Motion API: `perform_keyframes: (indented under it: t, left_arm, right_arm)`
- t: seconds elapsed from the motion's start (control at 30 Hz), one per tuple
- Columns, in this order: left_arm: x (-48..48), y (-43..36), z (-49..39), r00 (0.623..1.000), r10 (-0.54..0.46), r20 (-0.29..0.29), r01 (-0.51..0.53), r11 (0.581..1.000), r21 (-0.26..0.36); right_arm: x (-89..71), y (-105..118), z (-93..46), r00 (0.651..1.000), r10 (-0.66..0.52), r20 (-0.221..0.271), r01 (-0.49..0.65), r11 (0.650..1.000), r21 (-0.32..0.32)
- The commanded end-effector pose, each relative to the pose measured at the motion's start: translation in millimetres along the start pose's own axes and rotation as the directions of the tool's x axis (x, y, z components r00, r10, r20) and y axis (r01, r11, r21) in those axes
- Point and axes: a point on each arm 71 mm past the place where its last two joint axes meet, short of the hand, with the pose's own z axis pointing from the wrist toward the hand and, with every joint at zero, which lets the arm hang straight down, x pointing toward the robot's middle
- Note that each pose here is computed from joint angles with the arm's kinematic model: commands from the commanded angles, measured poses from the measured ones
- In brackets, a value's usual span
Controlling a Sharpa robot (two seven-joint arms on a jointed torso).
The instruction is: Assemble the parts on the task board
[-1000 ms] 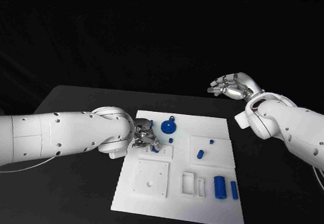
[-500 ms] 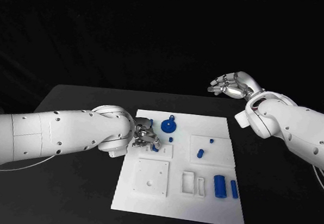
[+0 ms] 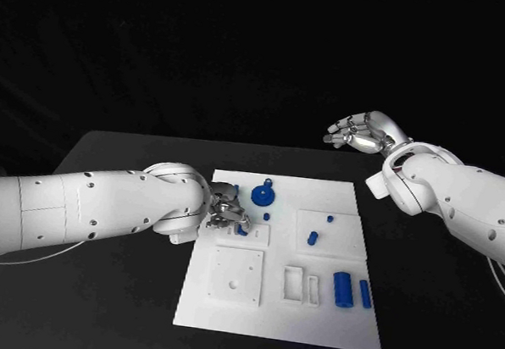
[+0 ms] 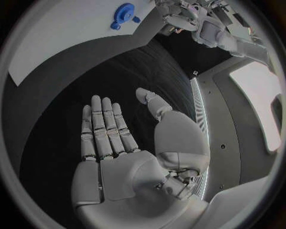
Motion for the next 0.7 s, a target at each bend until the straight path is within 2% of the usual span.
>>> perform_keyframes:
  t: [0.03,0.4,0.7]
  left_arm:
    - [10.9,0.0,2.1,0.997,0.052,-0.053,-0.053,0.999,-0.008]
    - [9.5,0.6,2.8,0.997,0.06,-0.041,-0.061,0.998,-0.015]
    - [10.8,-3.3,3.8,0.996,0.071,-0.046,-0.071,0.997,-0.005]
  right_arm:
    - [1.1,0.7,0.0,1.0,0.004,-0.01,-0.004,1.0,-0.004]
    - [1.6,1.0,0.0,1.0,0.005,-0.011,-0.005,1.0,-0.005]
    - [2.5,1.1,0.4,1.0,0.005,-0.015,-0.005,1.0,-0.004]
